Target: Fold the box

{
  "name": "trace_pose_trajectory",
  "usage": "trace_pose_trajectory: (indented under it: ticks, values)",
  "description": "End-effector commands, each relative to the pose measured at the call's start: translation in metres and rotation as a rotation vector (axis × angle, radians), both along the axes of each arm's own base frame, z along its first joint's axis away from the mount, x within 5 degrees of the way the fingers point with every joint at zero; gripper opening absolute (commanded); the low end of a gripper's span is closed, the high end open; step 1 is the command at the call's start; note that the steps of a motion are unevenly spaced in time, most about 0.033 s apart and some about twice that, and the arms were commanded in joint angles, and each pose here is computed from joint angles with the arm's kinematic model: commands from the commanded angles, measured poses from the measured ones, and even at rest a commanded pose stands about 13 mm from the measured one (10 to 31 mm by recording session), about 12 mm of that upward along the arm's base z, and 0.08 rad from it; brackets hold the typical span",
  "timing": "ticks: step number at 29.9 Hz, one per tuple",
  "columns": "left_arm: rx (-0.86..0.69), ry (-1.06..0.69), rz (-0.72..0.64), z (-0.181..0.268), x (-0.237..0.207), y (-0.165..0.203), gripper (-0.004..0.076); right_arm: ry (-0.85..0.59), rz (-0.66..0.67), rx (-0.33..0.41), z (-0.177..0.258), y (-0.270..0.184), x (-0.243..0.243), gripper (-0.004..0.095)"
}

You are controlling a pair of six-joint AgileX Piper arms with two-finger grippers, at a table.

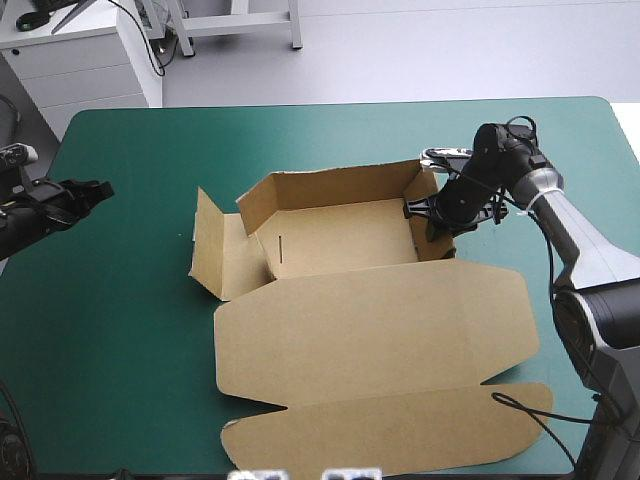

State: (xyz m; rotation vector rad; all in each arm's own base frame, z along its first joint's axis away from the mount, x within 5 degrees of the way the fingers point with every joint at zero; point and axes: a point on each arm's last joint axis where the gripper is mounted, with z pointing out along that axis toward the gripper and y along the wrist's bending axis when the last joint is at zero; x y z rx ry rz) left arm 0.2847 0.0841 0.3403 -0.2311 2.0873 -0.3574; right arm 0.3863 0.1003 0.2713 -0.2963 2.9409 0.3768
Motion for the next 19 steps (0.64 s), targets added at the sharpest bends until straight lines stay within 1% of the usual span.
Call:
trace_pose_trajectory:
  ticks: [1, 8, 11, 16, 19]
  values:
    - [-0.013, -0.073, 0.015, 0.020, -0.004, -0.002, 0.0008, -0.061, 0.041, 0.025, 0.025, 0.001, -0.008, -0.0013]
    - [-0.013, -0.068, 0.013, 0.019, -0.003, -0.002, 0.0008, -0.047, 0.043, 0.032, 0.021, 0.000, -0.006, -0.0019]
    - [-0.028, -0.048, 0.016, 0.013, 0.002, 0.000, 0.0008, -0.073, 0.057, 0.042, 0.029, -0.004, -0.009, -0.0018]
    - [-0.049, -0.005, 0.034, -0.004, 0.014, 0.007, 0.0008, -0.184, 0.079, 0.184, 0.071, -0.014, -0.025, -0.0018]
    - [-0.064, 0.022, 0.046, -0.016, 0.021, 0.012, 0.0008, -0.271, 0.059, 0.192, 0.101, -0.030, -0.041, -0.0018]
